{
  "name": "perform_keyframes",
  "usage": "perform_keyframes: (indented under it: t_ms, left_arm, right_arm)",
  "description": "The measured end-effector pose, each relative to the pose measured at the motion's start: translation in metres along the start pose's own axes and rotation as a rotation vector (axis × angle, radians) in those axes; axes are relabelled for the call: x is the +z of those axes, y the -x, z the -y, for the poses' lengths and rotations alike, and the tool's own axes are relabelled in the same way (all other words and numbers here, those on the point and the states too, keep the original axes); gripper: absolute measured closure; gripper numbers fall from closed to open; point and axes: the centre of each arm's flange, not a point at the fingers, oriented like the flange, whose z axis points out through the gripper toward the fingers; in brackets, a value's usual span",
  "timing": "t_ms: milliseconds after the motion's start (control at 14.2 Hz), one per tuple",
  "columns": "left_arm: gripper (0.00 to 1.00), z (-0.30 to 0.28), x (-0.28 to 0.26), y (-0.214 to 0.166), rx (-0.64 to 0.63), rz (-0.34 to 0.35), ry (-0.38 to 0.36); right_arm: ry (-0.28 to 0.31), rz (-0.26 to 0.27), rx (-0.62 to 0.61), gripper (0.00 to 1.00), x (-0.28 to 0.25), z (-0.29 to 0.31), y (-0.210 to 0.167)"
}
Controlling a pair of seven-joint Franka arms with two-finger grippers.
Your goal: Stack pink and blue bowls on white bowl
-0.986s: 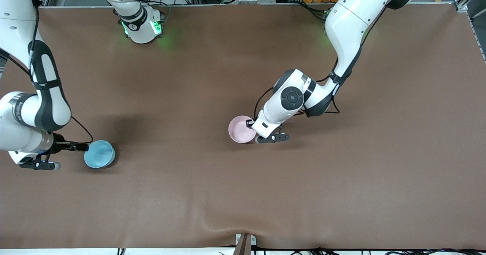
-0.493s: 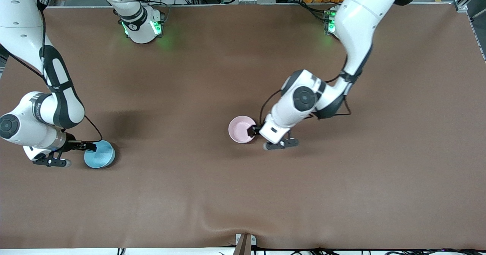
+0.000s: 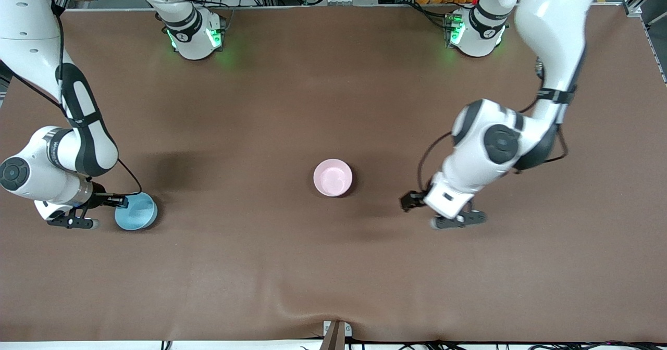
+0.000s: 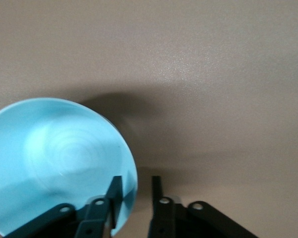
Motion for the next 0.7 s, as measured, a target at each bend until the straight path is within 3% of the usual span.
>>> perform_keyframes:
  t_ms: [141, 493, 704]
  left_arm:
    - [0.00, 0.021, -0.016, -0.009, 0.032, -0.003, -0.037]
    - [0.00, 0.050, -0.101, -0.009, 0.171, -0.018, -0.206]
    - [0.00, 0.090, -0.165, -0.008, 0.207, 0.000, -0.259]
  right_arm:
    - [-0.002, -0.006, -0.001, 0.95, -0.003, 0.001, -0.001]
    - [-0.016, -0.038, -0.018, 0.97, -0.043, 0.015, -0.010]
    - [-0.116, -0.040, 0.009, 0.97, -0.087, 0.044, -0.010]
